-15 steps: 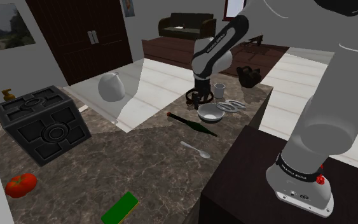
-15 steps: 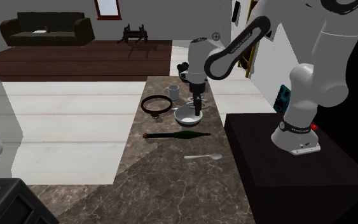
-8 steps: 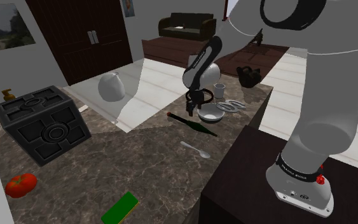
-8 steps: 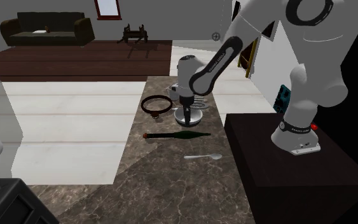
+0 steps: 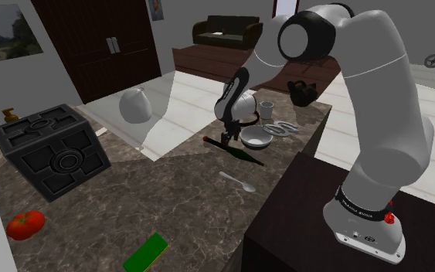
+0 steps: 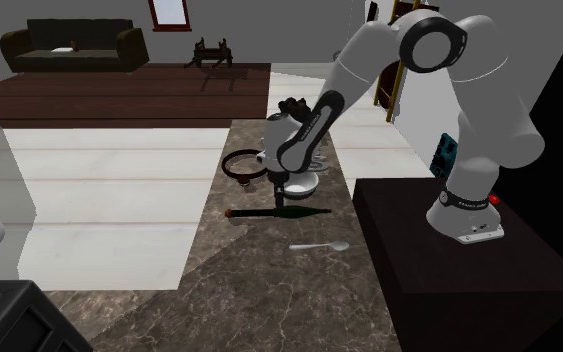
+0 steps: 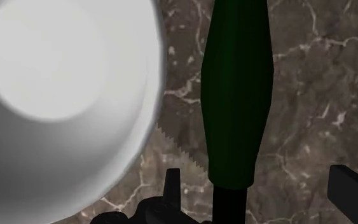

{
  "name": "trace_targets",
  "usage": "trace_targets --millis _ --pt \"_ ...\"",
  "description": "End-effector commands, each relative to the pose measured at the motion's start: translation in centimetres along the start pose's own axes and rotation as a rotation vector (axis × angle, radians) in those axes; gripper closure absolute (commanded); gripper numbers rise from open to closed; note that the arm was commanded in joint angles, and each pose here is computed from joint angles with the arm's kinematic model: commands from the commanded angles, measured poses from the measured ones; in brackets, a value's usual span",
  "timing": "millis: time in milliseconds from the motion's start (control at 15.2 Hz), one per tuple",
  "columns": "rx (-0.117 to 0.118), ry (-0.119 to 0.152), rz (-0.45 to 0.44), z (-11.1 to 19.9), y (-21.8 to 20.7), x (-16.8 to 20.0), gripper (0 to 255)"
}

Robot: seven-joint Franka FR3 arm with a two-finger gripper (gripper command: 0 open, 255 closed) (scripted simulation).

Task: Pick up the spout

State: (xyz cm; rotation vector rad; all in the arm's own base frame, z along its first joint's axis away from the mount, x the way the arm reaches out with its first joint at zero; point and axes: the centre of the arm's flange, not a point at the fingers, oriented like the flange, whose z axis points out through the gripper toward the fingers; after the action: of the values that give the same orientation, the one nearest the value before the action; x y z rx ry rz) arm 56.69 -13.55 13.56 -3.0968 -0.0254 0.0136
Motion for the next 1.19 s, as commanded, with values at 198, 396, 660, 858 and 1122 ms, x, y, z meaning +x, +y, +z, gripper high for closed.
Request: trace_targets --millis 198,396,660,858,1122 --pt "0.000 0.001 -0.001 3.0 0.3 0.3 0" --pt "0.000 0.001 -0.001 4.4 0.3 0.4 0" --pt "0.000 0.001 -0.001 4.4 0.3 0.3 255" --pt "0.000 0.001 -0.001 4.6 0.4 0.3 255" --pt "0.000 0.001 -0.002 4.6 0.5 0.4 255"
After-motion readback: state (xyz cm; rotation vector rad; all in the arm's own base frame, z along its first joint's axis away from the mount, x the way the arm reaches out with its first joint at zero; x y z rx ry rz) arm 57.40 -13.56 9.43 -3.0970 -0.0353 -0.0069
